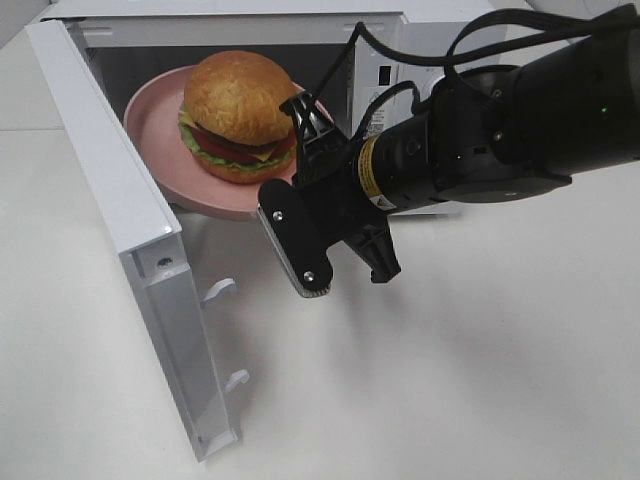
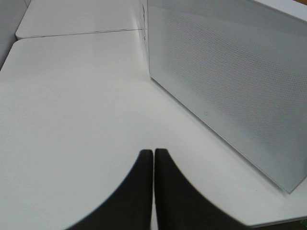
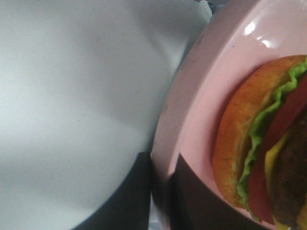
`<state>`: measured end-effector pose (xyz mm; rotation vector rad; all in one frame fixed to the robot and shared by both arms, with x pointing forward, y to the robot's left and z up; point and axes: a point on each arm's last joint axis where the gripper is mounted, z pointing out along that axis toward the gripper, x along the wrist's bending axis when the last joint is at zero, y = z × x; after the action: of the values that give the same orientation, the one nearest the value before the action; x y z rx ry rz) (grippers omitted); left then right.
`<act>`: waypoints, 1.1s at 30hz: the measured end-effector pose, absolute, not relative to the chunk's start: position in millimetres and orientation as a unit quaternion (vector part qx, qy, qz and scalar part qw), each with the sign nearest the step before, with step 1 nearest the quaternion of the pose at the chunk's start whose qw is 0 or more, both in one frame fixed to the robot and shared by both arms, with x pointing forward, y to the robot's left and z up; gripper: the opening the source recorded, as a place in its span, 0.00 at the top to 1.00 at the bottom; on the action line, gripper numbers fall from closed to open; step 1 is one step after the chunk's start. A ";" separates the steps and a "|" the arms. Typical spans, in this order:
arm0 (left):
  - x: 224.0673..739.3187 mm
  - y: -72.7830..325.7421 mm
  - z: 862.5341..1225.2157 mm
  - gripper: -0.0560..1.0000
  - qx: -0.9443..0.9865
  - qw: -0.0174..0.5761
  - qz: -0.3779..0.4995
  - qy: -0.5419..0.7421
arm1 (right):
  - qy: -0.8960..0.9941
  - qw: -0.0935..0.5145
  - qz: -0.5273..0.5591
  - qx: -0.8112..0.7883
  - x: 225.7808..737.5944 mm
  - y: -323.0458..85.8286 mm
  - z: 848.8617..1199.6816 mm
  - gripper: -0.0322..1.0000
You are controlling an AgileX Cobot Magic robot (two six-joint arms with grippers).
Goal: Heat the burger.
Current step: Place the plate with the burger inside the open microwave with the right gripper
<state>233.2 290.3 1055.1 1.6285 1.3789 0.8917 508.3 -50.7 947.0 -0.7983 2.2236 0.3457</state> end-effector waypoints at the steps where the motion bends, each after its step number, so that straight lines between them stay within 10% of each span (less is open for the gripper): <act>1: 233.2 290.3 1055.1 0.95 0.645 0.403 0.353 0.546 | 0.867 0.365 0.132 -0.313 508.6 -50.6 944.4 0.93; 33: 233.2 290.3 1055.1 0.95 0.645 0.403 0.353 0.546 | 0.875 0.371 0.091 -0.299 552.7 -36.9 927.4 0.93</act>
<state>233.2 290.3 1055.1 1.6285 1.3789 0.8917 552.7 -36.9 927.4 -0.7658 2.2436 0.2338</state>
